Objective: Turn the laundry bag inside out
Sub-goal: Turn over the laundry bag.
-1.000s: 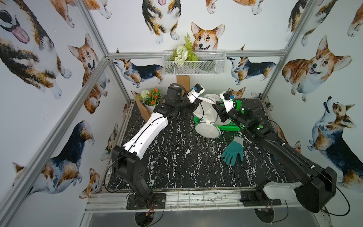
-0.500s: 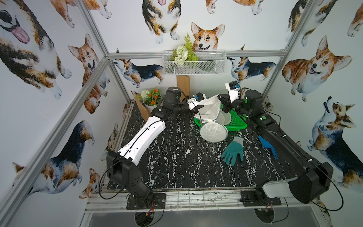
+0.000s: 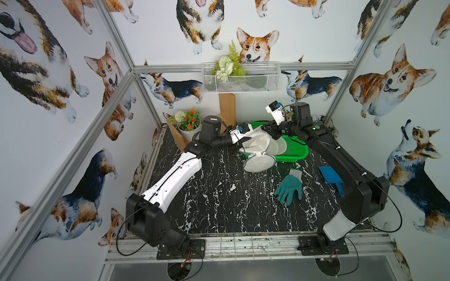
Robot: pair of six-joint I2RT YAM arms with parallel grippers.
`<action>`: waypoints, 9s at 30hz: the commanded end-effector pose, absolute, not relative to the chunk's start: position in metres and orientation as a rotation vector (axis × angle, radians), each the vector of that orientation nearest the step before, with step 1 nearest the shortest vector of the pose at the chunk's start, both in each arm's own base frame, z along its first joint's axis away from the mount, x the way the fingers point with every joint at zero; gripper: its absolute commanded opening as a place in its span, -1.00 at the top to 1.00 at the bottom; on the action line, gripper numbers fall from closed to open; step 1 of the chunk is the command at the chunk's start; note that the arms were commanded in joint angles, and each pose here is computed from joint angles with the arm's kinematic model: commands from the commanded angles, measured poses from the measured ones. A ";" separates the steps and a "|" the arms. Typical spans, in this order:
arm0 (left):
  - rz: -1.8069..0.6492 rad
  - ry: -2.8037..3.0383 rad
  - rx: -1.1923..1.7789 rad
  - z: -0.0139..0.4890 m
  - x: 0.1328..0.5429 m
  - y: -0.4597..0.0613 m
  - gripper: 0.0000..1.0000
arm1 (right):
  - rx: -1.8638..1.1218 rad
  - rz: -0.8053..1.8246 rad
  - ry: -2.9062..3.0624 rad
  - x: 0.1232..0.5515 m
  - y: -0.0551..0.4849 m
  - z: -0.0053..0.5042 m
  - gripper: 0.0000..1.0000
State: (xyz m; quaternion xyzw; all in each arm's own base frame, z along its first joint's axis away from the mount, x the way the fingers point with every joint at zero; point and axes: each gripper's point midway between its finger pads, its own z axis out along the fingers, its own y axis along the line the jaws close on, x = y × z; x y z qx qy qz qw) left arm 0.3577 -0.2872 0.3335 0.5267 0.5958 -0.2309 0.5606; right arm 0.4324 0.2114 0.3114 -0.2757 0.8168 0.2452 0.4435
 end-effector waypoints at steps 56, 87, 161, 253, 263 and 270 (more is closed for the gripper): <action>-1.048 1.317 0.484 0.405 0.379 -0.289 1.00 | -0.142 1.264 1.814 0.405 0.164 0.400 0.08; -1.125 1.193 0.458 0.432 0.374 -0.297 1.00 | 0.000 1.040 1.963 0.410 0.112 0.337 0.00; -1.001 1.518 0.910 0.339 0.333 -0.275 0.26 | -1.311 0.341 1.625 0.320 0.209 0.309 1.00; -0.705 1.478 0.625 0.313 0.407 -0.234 1.00 | -0.489 1.215 1.383 0.325 0.230 0.455 1.00; -0.806 1.363 0.555 0.336 0.401 -0.251 0.88 | -0.364 1.315 1.478 0.349 0.247 0.427 1.00; -0.758 1.436 0.366 0.328 0.406 -0.225 -0.37 | -0.201 1.175 1.608 0.376 0.230 0.404 1.00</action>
